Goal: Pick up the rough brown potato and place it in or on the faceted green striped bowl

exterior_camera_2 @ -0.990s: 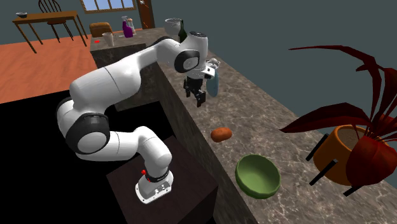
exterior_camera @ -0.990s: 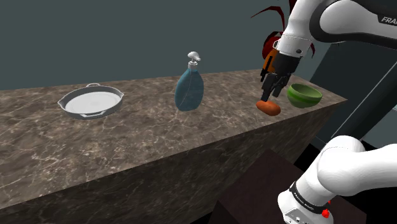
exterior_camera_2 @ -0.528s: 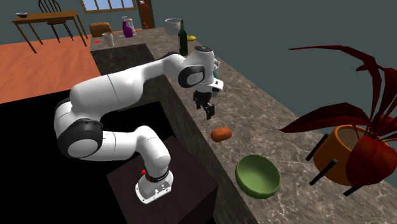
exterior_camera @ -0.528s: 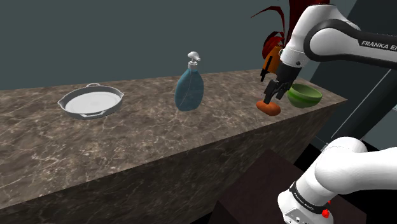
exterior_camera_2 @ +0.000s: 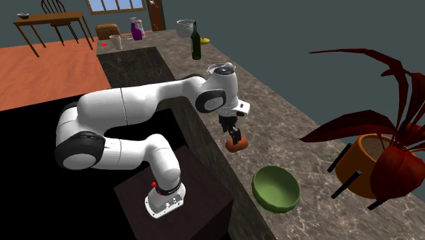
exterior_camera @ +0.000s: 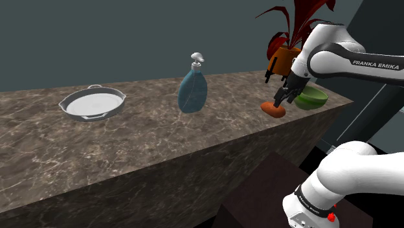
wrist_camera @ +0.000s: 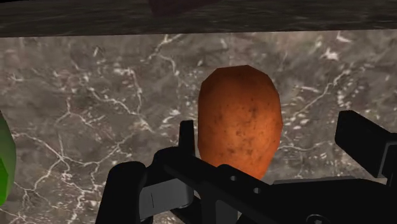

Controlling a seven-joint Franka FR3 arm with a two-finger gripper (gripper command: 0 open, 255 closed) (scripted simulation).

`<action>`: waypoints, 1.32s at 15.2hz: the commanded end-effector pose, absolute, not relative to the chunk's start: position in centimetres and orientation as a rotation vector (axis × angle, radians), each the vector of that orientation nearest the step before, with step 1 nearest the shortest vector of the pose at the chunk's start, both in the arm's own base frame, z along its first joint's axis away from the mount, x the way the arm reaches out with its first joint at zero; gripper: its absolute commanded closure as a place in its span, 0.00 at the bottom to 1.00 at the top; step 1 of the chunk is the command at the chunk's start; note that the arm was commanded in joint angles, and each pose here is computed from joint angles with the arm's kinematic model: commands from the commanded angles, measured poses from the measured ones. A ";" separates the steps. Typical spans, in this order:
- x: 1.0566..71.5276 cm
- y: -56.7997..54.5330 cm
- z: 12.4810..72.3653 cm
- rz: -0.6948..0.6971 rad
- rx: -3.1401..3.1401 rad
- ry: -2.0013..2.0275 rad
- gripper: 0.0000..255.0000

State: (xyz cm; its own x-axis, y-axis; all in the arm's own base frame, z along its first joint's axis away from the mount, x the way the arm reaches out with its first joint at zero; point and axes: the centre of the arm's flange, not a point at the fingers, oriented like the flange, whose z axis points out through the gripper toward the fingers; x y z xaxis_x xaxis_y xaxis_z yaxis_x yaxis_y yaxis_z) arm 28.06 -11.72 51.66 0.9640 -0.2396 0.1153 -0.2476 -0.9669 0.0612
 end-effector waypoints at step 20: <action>28.4 -12.5 47.6 0.171 3.032 -0.385 1.00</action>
State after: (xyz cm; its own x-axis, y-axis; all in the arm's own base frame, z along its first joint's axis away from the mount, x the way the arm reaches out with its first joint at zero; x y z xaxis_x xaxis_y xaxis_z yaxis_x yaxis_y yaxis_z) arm 28.36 -12.50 47.66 0.9622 -0.2439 0.1213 -0.2530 -0.9652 0.0660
